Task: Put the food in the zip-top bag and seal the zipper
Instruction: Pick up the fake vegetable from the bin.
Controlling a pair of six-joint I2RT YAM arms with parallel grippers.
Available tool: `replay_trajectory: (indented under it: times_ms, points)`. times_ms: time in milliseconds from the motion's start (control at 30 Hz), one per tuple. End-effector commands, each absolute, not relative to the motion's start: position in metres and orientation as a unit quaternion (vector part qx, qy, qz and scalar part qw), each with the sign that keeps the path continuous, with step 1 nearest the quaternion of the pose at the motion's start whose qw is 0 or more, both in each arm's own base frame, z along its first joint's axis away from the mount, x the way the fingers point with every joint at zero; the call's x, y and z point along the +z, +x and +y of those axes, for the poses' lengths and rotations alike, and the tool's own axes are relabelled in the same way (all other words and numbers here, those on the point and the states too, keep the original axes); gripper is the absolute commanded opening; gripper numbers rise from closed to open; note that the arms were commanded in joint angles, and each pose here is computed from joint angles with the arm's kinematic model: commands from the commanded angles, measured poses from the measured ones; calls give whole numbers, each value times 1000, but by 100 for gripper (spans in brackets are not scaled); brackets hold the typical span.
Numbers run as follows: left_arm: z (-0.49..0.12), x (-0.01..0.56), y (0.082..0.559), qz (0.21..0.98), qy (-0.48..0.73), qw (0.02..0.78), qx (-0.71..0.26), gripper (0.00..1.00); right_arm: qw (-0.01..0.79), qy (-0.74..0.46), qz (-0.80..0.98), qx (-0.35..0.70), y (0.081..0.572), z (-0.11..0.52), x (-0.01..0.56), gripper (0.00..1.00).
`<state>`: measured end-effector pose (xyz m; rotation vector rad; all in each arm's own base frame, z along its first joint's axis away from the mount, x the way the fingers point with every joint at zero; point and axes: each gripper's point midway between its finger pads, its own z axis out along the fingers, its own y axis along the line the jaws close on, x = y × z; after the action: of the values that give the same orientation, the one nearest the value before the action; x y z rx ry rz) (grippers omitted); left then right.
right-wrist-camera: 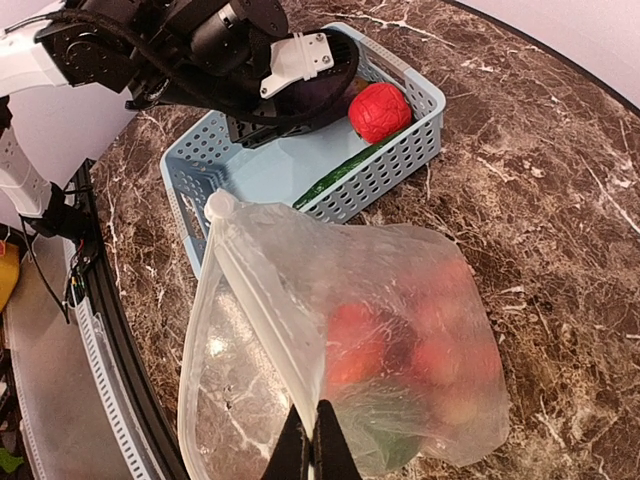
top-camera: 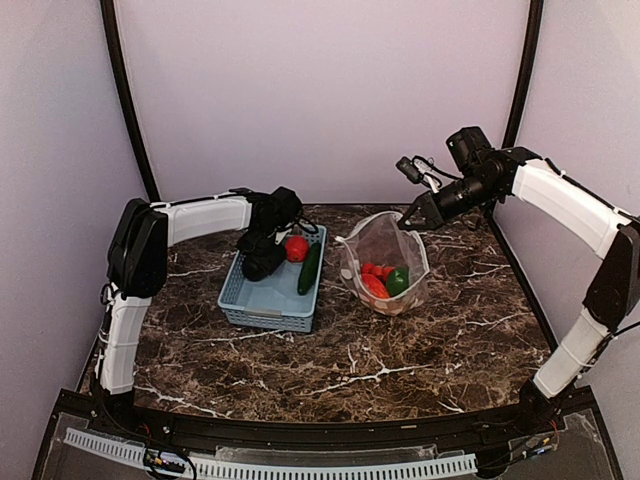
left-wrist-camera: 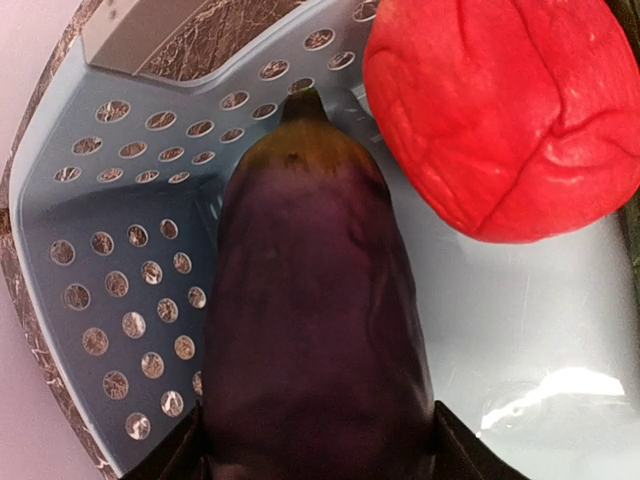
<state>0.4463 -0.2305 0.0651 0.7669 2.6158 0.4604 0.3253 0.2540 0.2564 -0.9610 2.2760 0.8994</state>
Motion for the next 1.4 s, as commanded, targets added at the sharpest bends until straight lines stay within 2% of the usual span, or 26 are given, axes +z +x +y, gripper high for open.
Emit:
replay_trajectory:
  times_ms: [0, 300, 567, 667, 867, 933, 1067, 1167, 1233, 1300, 1367]
  points:
    - [-225, 69, 443, 938, 250, 174, 164, 47, 259, -358, 831, 336, 325, 256, 264, 0]
    - [-244, 140, 426, 936, 237, 234, 113, 45, 265, -360, 832, 329, 327, 255, 266, 0]
    - [-254, 169, 390, 934, 233, 266, 54, 45, 268, -359, 834, 321, 328, 252, 265, 0]
    - [-259, 199, 380, 924, 219, 315, -1, 45, 271, -358, 837, 313, 329, 250, 264, 0]
    - [-258, 205, 358, 922, 219, 315, -47, 46, 273, -358, 839, 304, 329, 247, 262, 0]
    - [-273, 222, 354, 914, 223, 326, -93, 45, 276, -356, 842, 296, 331, 245, 261, 0]
    - [-329, 263, 322, 850, 278, 357, -269, 46, 271, -353, 846, 292, 334, 245, 256, 0]
    - [-372, 301, 274, 772, 344, 351, -404, 46, 269, -354, 845, 297, 335, 247, 259, 0]
    - [-391, 322, 251, 728, 376, 362, -445, 46, 272, -354, 844, 296, 336, 247, 263, 0]
    - [-407, 353, 236, 666, 394, 415, -479, 46, 273, -354, 844, 297, 336, 248, 265, 0]
    - [-415, 352, 224, 644, 396, 426, -497, 46, 274, -356, 842, 300, 336, 249, 267, 0]
